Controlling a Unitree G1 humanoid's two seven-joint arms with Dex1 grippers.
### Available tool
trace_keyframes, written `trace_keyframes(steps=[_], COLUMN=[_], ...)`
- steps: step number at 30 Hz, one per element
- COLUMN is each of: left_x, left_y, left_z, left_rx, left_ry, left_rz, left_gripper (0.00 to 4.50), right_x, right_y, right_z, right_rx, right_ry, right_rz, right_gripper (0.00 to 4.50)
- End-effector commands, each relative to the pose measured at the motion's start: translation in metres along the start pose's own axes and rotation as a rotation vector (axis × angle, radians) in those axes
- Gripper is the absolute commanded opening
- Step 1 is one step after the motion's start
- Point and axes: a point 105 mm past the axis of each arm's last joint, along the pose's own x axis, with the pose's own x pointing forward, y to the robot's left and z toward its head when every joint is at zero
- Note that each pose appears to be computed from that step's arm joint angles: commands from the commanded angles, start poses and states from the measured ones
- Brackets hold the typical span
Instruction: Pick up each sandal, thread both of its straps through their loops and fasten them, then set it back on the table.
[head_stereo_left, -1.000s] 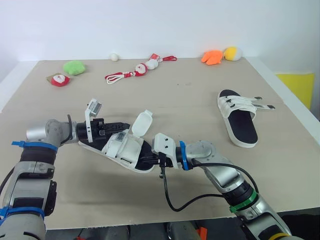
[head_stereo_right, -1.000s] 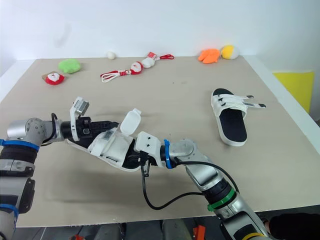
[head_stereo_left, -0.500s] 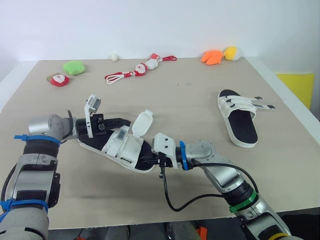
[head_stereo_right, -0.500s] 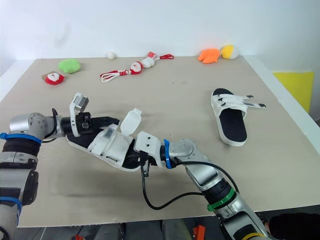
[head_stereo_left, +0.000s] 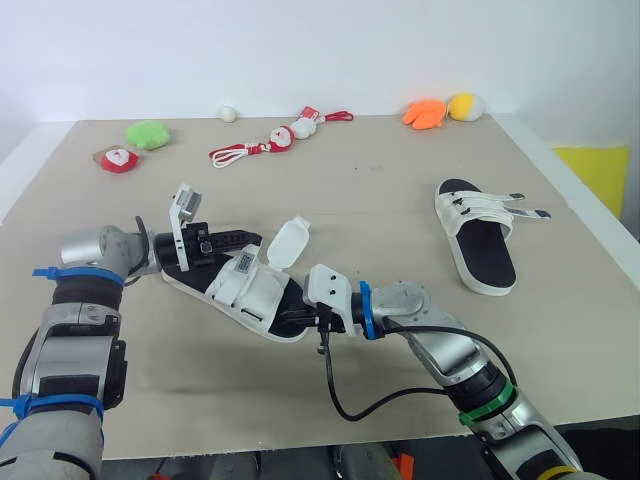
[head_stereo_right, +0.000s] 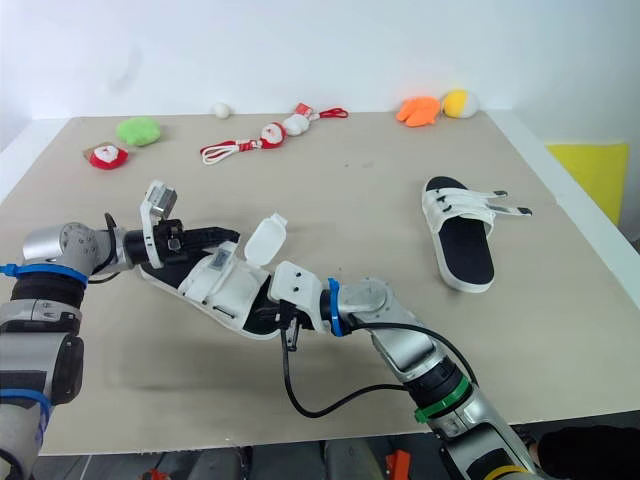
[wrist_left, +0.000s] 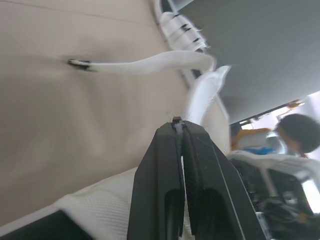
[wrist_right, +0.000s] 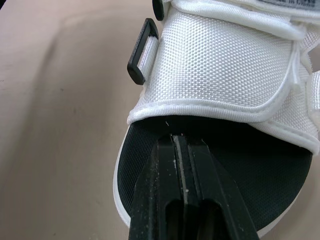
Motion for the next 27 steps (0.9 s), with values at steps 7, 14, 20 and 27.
trace_keyframes(steps=[7,14,20,27], left_x=[-0.003,-0.022,-0.052,-0.071], left_y=[0.006,-0.011,-0.022,-0.026], left_z=[-0.003,0.028,0.041,-0.045], left_rx=[0.081,0.132,0.204,0.499], left_ry=[0.036,-0.096,-0.203,0.217], left_rz=[0.048,0.029,0.054,0.099], left_gripper=[0.02,2.82,4.47,4.47], right_x=[-0.002,-0.002,-0.005,-0.016], right_y=[0.001,0.001,-0.002,-0.009], right_z=[0.001,0.001,0.005,0.015], right_rx=[-0.005,0.003,0.053,0.162], right_ry=[-0.002,-0.007,-0.037,-0.099], right_rz=[0.005,0.005,-0.005,-0.006], right_gripper=[0.0,0.0,0.0,0.0])
